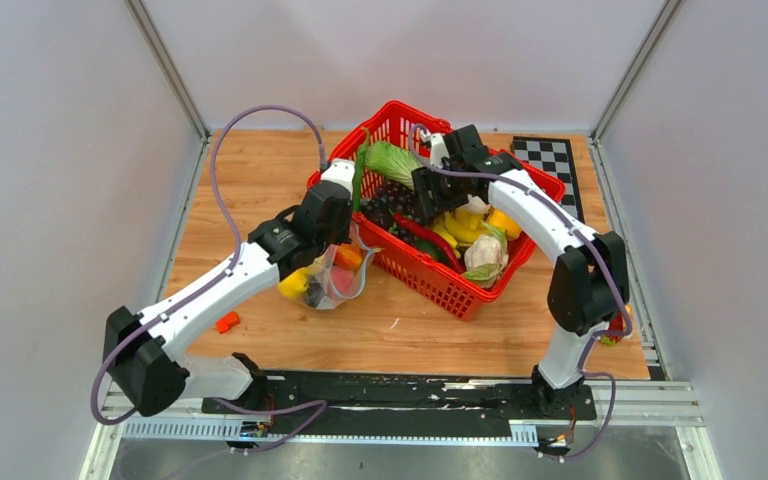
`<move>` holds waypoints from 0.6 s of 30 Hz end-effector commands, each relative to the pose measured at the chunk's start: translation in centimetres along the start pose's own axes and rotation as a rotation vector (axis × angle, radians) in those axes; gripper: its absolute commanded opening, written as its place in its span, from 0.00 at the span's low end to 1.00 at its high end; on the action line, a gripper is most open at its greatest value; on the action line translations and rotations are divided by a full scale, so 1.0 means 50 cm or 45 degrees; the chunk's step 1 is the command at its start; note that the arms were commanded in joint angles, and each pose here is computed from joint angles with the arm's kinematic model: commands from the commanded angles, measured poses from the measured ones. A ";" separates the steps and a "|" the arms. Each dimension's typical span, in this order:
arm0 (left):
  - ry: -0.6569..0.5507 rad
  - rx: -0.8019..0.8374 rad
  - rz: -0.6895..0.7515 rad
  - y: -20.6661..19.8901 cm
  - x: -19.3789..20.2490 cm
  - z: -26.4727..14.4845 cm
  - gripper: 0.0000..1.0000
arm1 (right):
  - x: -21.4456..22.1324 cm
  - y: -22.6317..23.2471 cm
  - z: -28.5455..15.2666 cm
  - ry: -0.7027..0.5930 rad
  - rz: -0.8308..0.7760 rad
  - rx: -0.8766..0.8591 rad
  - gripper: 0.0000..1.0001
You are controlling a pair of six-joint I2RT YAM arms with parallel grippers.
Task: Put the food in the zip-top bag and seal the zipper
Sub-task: Adjust the bin at the center of the board.
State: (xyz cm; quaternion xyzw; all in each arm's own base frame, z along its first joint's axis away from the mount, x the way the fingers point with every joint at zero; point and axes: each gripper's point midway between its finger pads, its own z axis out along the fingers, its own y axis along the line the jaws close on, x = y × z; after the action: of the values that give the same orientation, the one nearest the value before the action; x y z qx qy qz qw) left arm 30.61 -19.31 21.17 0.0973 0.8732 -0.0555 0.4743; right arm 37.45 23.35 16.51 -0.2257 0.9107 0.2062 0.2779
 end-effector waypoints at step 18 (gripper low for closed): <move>-0.074 0.173 -0.087 -0.005 -0.012 -0.041 0.00 | 0.017 0.007 -0.079 0.020 -0.367 -0.275 0.75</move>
State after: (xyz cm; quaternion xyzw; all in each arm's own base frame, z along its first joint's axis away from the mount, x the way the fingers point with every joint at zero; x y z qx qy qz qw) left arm 30.76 -18.65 21.68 0.1019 0.8664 -0.0787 0.4825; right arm 40.29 21.60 18.39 -0.2838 0.8815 0.2256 0.3026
